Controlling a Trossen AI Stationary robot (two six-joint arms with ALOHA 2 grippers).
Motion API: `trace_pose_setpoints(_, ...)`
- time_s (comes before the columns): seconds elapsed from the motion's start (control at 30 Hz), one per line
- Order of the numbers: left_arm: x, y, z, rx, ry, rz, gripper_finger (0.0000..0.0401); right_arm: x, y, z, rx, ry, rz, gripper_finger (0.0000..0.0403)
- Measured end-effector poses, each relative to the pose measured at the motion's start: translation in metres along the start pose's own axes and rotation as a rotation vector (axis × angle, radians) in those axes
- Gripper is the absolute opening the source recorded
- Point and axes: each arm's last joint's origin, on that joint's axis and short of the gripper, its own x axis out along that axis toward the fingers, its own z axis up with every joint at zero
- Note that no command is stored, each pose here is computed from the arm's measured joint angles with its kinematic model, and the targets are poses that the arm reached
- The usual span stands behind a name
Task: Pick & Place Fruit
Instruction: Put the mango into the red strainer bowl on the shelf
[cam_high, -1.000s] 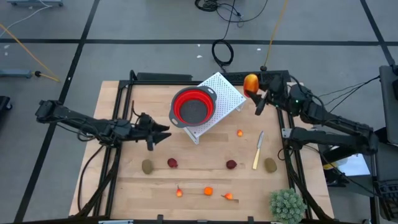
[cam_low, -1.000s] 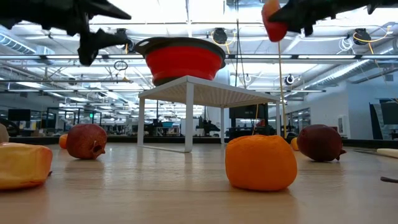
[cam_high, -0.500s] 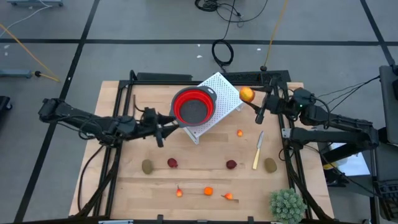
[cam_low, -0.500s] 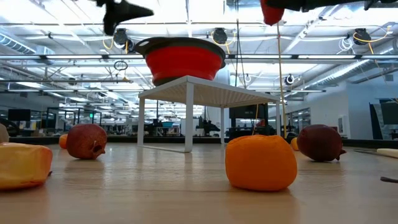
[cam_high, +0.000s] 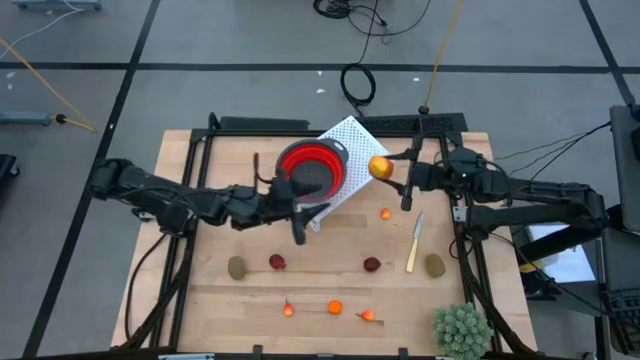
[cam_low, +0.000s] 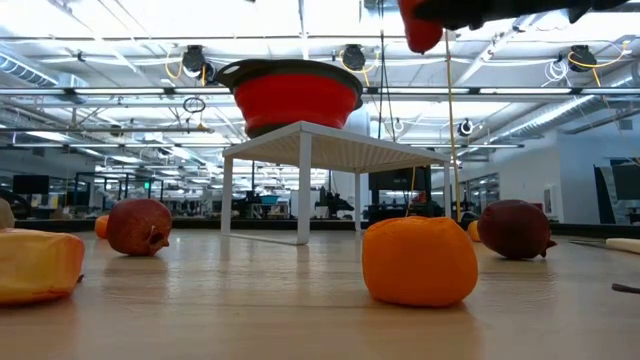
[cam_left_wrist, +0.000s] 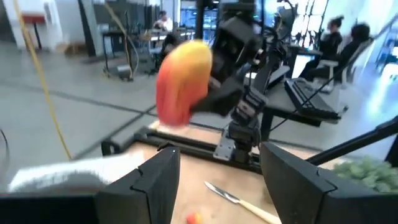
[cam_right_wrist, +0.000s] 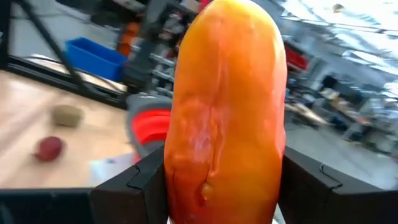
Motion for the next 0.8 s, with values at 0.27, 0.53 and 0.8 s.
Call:
trace_pose_setpoints(0.27, 0.035, -0.009, 0.018, 0.117, -0.036, 0.027, 0.0218, 0.007, 0.016, 0.001, 0.097, -0.013, 0.118, 0.0215)
trace_pose_setpoints(0.53, 0.060, -0.008, 0.019, 0.114, -0.020, -0.041, 0.0219, 0.006, 0.029, 0.007, 0.136, -0.035, 0.187, 0.0215)
trace_pose_setpoints(0.8, 0.073, -0.010, 0.014, 0.120, -0.011, -0.105, 0.0244, 0.005, 0.035, 0.010, 0.198, -0.039, 0.214, 0.0215)
